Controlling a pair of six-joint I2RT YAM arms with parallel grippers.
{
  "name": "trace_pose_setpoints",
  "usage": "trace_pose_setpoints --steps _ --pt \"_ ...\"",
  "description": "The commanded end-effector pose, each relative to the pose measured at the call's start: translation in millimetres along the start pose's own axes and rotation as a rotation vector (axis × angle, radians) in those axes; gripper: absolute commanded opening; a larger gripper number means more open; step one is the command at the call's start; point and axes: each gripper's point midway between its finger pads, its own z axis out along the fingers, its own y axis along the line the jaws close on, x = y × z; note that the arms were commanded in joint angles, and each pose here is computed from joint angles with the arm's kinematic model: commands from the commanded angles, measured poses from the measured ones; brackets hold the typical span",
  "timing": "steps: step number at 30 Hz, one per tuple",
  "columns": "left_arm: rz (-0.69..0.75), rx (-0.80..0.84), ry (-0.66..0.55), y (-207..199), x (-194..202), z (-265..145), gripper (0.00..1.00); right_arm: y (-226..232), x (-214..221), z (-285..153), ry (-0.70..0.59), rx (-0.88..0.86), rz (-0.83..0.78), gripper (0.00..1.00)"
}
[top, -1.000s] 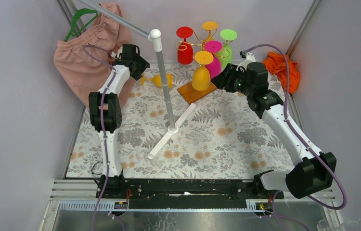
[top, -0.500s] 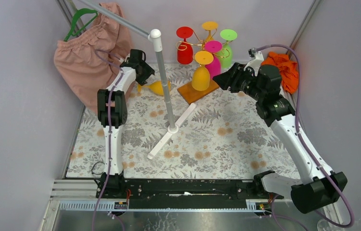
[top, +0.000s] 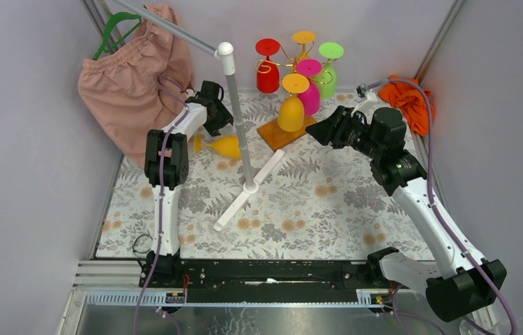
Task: Take the wine glass off the wine glass rack
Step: Pick up the wine glass at the center of the board.
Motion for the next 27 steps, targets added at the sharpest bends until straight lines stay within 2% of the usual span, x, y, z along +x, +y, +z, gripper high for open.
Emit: trace_pose_setpoints --steps 1,5,8,12,14,16,20,27 --pt "0.069 -0.063 -0.030 9.1 -2.0 -24.5 0.66 21.0 -5.6 -12.8 -0.027 -0.069 -0.029 0.49" --pt "0.065 -0.052 -0.075 3.8 -11.0 -52.0 0.66 18.5 -1.1 -14.7 -0.024 -0.066 -0.031 0.49" --pt "0.116 -0.071 -0.125 -2.4 -13.5 -84.7 0.66 17.3 2.2 -18.5 -0.020 -0.060 -0.033 0.49" --pt "0.225 -0.072 -0.168 -11.4 2.3 -126.4 0.67 19.3 3.1 -25.3 -0.026 -0.059 -0.042 0.50" --pt "0.265 -0.047 -0.150 -14.2 21.1 -141.7 0.67 20.3 6.8 -26.5 -0.008 -0.065 -0.038 0.50" --pt "0.301 -0.066 -0.131 -5.4 39.9 -148.3 0.67 25.2 14.2 -26.9 0.037 -0.097 -0.031 0.50" --pt "0.335 -0.122 -0.167 17.4 64.1 -168.6 0.66 19.1 34.8 -28.2 0.088 -0.102 0.006 0.49" --pt "0.284 -0.073 -0.194 48.6 87.0 -194.1 0.65 15.9 76.9 -29.1 0.213 -0.102 -0.001 0.45"
